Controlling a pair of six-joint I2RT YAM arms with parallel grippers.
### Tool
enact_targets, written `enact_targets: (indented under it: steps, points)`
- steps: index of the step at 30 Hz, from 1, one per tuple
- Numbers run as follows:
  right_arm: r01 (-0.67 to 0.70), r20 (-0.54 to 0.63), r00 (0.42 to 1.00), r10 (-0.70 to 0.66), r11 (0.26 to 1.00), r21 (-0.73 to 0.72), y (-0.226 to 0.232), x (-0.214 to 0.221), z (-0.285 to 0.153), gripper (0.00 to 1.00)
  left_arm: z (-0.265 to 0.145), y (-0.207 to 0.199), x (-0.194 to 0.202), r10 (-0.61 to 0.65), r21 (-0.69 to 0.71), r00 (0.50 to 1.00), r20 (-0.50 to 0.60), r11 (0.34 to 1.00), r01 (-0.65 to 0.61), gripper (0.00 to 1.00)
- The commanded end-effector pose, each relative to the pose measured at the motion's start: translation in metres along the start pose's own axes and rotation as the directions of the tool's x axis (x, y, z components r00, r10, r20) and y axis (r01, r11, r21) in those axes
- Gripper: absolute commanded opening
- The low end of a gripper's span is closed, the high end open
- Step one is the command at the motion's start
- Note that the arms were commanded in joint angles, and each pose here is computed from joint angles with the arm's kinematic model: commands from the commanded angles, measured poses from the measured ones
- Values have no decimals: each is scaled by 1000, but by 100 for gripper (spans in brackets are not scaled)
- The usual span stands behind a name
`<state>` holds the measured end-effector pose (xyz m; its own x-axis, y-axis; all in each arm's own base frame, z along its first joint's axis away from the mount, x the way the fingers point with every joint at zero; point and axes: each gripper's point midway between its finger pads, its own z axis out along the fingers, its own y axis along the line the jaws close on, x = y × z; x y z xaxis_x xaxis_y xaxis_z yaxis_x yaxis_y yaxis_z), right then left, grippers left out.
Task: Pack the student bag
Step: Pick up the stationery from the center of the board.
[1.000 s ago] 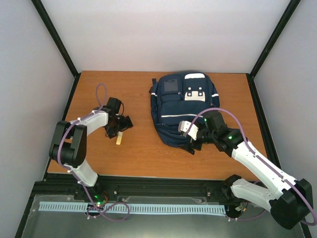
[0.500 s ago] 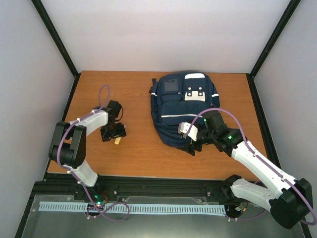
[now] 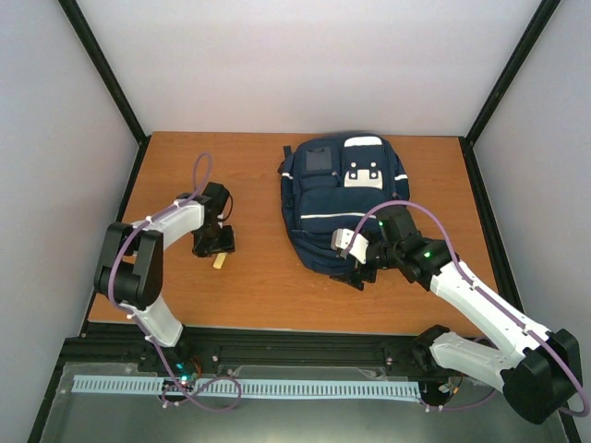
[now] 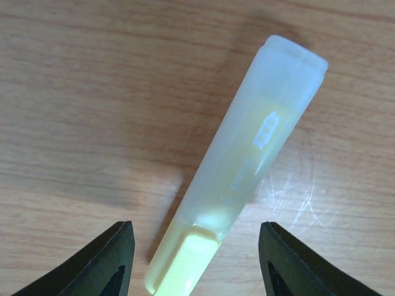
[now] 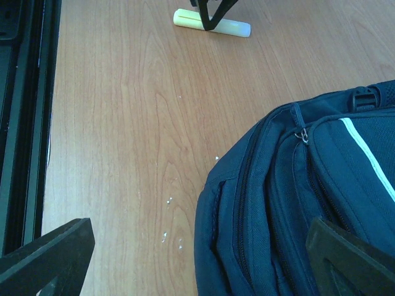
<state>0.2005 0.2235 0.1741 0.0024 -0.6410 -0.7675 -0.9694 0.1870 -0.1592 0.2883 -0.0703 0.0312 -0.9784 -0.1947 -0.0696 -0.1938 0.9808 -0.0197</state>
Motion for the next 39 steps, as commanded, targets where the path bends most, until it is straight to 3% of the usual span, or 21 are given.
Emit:
enact_targets:
  steps: [1, 18, 22, 25, 28, 30, 33, 39]
  points:
    - [16, 16, 1000, -15, 1000, -4, -3, -7, -2, 96, 1, -12, -12, 38, 20, 999, 13, 999, -38, 53]
    - [-21, -11, 1000, 22, 999, 40, -15, -2, 2, 89, 13, -19, -1, 85, -30, 996, -36, 996, -86, 14]
    - [-114, -44, 991, 123, 980, 164, -49, -1, -8, 82, -6, -29, -3, 83, 31, 997, 1, 996, -83, 10]
    - [-93, -105, 987, 119, 970, 226, -75, 3, -21, 77, -32, -53, -2, 91, 186, 995, 38, 978, -97, 10]
    - [-53, -166, 980, 111, 946, 320, -105, 13, -37, 76, -62, -82, 2, 115, 350, 989, 92, 926, -140, 10]
    - [-17, -238, 966, 102, 942, 335, -118, 19, -40, 69, -85, -101, 3, 140, 426, 978, 157, 884, -195, 9]
    - [18, -314, 945, 85, 950, 311, -130, 23, -36, 61, -121, -129, 8, 161, 530, 954, 254, 802, -276, 6]
    - [56, -383, 924, 18, 982, 180, -129, 26, -16, 61, -175, -170, 25, 130, 715, 932, 338, 608, -344, 3]
